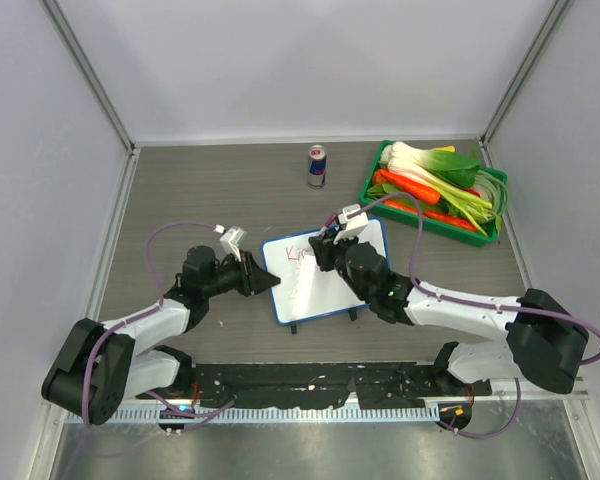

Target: Write a sentence on the whiteboard

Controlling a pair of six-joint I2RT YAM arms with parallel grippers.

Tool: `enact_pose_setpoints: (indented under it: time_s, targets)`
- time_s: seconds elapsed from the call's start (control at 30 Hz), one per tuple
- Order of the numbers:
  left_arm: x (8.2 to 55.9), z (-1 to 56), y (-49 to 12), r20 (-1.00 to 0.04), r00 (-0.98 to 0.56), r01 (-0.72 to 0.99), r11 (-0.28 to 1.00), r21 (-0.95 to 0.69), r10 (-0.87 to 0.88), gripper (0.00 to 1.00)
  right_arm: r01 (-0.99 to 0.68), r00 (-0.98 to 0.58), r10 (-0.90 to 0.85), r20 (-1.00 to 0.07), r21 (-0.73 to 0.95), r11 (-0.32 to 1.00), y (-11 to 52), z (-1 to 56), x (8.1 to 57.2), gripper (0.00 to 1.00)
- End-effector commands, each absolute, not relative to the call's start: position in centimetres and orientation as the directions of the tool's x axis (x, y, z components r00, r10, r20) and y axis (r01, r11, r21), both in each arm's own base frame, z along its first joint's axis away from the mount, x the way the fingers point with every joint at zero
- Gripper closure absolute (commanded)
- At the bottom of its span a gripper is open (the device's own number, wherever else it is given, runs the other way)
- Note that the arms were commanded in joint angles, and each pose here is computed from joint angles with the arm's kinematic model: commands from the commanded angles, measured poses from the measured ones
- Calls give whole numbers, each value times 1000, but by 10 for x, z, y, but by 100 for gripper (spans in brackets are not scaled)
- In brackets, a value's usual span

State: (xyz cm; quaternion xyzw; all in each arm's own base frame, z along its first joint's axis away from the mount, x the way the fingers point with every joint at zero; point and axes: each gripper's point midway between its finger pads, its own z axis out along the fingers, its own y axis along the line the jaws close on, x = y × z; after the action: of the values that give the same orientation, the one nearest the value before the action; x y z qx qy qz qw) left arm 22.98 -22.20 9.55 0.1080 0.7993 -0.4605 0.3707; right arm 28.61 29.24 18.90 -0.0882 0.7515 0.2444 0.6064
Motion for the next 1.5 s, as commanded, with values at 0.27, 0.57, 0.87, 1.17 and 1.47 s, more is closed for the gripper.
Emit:
enact_pose_setpoints:
  time_s: [0.27, 0.57, 0.87, 1.17, 1.47]
  targets:
    - [235, 97, -224, -734, -666, 558, 565, -608, -133, 100, -417, -268, 168, -949, 271, 867, 280, 180, 279, 99]
    - [235, 97, -224, -735, -665, 559, 564, -608, -132, 100, -432, -208, 252, -945, 320, 843, 280, 222, 280, 99]
    - [235, 98, -225, -736, -664, 561, 563, -606, -130, 100, -391, -188, 248, -950, 304, 869, 278, 224, 293, 99]
    - [235, 97, -225, -734, -666, 560, 563, -608, -130, 100, -363, -200, 230, -952, 290, 885, 276, 211, 300, 99]
    - [235, 97, -225, -735, -666, 561, 563, -607, -129, 100, -402, -227, 215, -950, 293, 868, 284, 204, 296, 99]
